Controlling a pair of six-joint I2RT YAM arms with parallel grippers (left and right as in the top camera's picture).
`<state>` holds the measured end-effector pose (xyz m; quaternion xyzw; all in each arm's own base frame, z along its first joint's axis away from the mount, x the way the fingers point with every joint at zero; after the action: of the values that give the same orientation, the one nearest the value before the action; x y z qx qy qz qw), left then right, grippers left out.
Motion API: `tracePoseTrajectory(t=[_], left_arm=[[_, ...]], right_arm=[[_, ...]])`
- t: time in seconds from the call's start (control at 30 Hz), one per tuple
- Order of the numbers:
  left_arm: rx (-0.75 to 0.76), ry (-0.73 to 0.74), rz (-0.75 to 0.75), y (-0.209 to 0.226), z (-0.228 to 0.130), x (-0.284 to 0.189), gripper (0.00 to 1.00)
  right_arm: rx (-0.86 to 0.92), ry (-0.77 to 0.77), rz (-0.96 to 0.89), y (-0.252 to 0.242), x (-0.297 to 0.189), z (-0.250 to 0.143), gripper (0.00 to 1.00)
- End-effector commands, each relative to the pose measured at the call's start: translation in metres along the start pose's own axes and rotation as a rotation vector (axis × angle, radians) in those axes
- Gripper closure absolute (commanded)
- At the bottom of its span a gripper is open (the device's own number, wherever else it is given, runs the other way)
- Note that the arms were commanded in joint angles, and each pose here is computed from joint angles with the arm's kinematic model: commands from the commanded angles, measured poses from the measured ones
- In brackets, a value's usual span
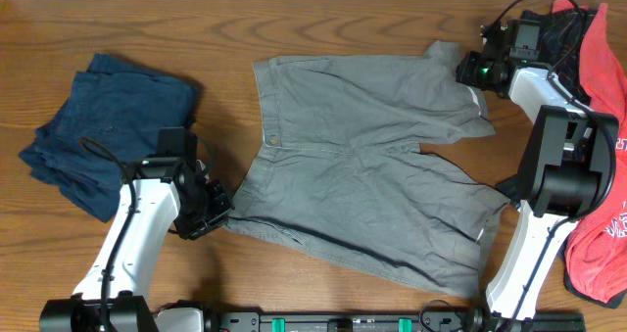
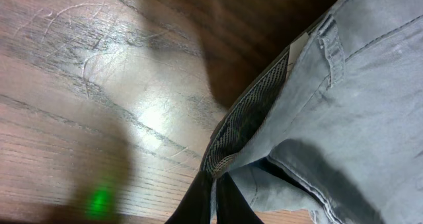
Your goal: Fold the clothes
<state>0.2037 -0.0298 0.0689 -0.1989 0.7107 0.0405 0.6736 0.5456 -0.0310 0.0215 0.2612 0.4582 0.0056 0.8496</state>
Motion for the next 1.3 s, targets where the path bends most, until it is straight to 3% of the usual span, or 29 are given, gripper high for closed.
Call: tracePoseTrajectory(t=[0.0, 0.23, 0.57, 0.8, 0.97, 1.03, 1.27], left_arm=[[0.003, -0.023, 0.002, -0.001, 0.005, -0.005, 0.94], [0.003, -0.023, 0.002, -0.001, 0.005, -0.005, 0.94], [0.003, -0.024, 0.002, -0.001, 0.005, -0.005, 0.94], [0.003, -0.023, 0.002, -0.001, 0.005, -0.005, 0.94], [0.003, -0.023, 0.002, -0.001, 0.005, -0.005, 0.94], [0.003, -0.023, 0.002, -0.001, 0.005, -0.005, 0.94], [0.004, -0.026, 0.001, -0.001, 0.006, -0.005, 0.94]], right_arm=[[0.005, 0.014, 0.009, 0.001, 0.002, -0.005, 0.99], [0.023, -0.045, 0.023, 0.009, -0.022, 0.017, 0.98], [-0.027, -0.379, 0.007, 0.023, -0.092, 0.099, 0.99], [0.017, -0.438, -0.21, -0.013, -0.089, 0.104, 0.97], [0.038, -0.467, -0.298, -0.029, -0.097, 0.108, 0.76], [0.037, -0.444, -0.272, -0.025, -0.099, 0.105, 0.62], [0.048, -0.281, -0.204, 0.002, -0.138, 0.074, 0.57]])
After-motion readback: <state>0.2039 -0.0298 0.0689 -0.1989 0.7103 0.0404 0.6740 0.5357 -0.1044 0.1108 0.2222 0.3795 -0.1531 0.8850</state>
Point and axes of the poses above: each gripper's point midway between its finger pads, its own x axis out along the fingers, its own y axis along the line the jaws close on, z = x × y, the point moved 2 cm from there along -x, back along the fingers, and after that the axes turned 9 degrees about x, right-handed, at the moved point
